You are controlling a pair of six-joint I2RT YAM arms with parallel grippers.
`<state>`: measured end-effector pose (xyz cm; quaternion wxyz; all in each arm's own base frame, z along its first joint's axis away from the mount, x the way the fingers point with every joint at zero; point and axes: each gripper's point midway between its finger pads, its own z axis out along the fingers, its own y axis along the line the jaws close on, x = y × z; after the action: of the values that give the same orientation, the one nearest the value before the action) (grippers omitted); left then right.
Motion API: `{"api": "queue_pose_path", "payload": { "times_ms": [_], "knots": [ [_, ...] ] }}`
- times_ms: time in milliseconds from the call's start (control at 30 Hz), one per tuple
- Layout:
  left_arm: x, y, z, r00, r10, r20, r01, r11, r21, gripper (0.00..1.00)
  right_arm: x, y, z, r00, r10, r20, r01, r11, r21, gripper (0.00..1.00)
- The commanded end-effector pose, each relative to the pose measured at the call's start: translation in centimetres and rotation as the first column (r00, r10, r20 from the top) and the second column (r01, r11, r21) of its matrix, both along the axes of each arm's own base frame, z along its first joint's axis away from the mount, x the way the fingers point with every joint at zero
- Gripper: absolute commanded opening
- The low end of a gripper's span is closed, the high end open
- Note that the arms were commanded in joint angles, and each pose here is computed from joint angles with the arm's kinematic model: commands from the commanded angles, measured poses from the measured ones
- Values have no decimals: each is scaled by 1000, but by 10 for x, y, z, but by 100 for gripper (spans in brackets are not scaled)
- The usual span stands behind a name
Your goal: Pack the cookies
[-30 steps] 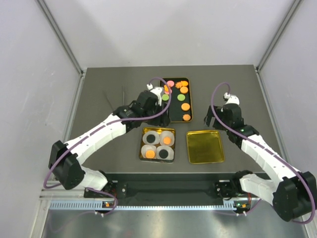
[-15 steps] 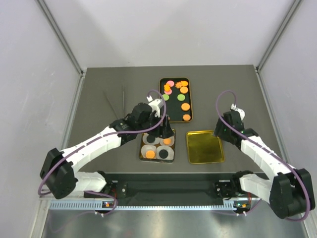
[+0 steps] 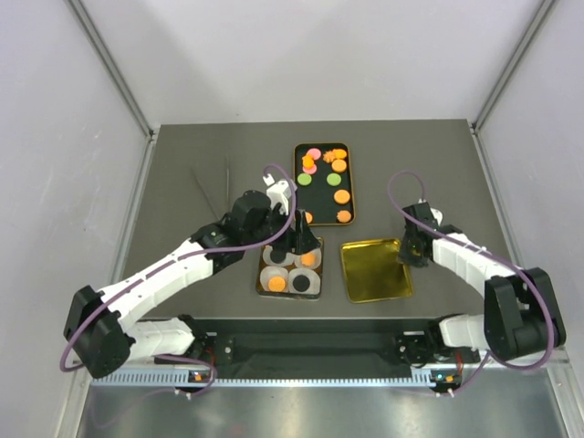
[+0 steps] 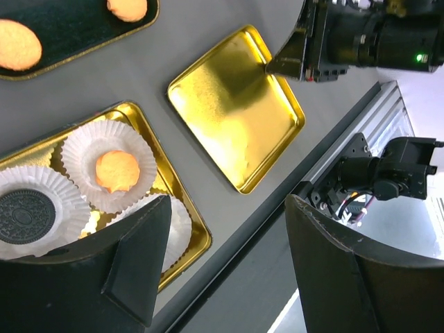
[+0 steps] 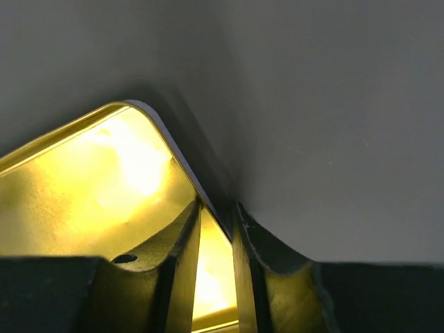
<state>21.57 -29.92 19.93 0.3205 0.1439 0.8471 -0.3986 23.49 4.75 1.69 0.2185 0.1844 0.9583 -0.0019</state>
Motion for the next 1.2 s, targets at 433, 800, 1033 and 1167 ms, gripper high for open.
{"api": "queue_pose_path", "payload": {
  "times_ms": [433, 800, 1033, 1167],
  "knots": [
    [36, -35, 21, 999, 24, 33, -22, 997, -72, 79, 36, -15, 85, 980, 56, 189, -56, 998, -2, 0],
    [54, -78, 24, 995, -87, 48, 93, 984, -149, 89, 28, 9, 136, 941, 160, 298, -199, 974, 106, 0],
    [54, -89, 15, 992, -122, 10, 122, 980, -155, 89, 29, 36, 156, 912, 213, 350, -299, 930, 214, 0],
    [54, -93, 19, 992, -126, 1, 124, 975, -185, 85, 29, 53, 165, 893, 227, 390, -352, 891, 287, 0]
  ]
}}
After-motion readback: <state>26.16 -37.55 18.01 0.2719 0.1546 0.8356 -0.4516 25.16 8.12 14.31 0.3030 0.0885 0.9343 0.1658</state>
